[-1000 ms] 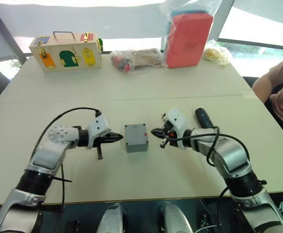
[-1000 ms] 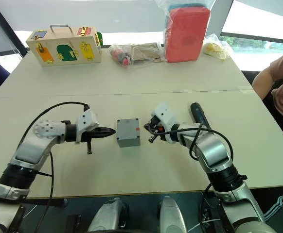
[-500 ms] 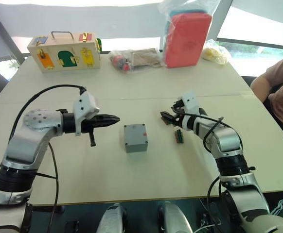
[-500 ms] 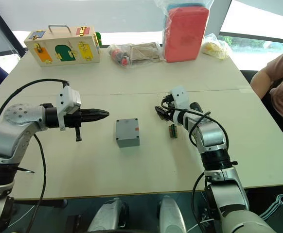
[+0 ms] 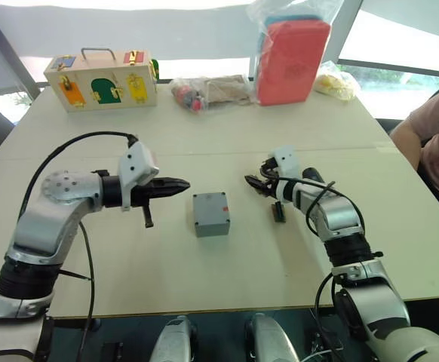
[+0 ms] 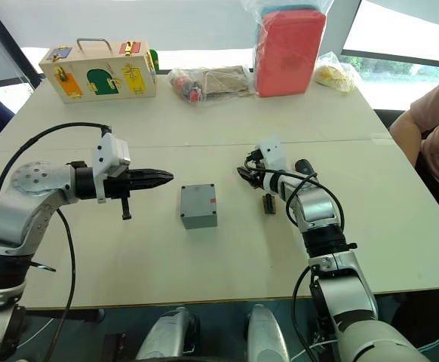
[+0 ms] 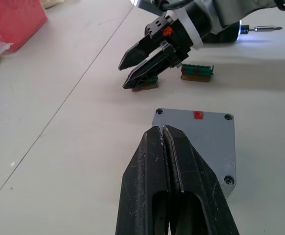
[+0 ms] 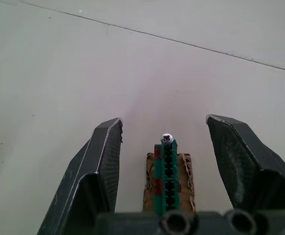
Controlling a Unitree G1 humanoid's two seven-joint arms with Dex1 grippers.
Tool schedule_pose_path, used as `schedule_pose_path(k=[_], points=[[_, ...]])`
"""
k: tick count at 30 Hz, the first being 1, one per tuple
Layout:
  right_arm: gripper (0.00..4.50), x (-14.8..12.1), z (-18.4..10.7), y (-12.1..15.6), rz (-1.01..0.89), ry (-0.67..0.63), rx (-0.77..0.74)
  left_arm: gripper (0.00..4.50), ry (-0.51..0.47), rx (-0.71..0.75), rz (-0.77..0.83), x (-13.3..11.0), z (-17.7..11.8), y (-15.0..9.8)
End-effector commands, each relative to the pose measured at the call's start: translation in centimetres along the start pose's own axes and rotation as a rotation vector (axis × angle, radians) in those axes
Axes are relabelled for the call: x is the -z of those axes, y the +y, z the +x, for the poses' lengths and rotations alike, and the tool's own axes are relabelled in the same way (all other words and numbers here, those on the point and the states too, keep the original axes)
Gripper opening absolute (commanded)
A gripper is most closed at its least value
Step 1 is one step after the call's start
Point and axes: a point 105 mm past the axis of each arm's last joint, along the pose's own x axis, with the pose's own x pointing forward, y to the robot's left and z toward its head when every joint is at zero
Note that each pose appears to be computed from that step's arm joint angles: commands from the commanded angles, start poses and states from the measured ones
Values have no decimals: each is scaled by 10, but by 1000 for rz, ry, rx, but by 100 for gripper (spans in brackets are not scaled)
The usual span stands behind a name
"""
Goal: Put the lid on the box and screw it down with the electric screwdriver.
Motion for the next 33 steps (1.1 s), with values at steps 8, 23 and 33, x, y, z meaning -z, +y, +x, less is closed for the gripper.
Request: schedule_pose_path(k=[8, 23, 33], points=[[213, -20, 0, 3, -29, -63, -21, 0, -35, -11, 43, -15, 0, -1], [9, -35, -10, -5, -27, -99, 0, 0, -43, 1, 38, -15, 5, -4], [9, -72, -61, 53, -53, -150, -300, 0, -29, 2, 30, -11, 2, -4]])
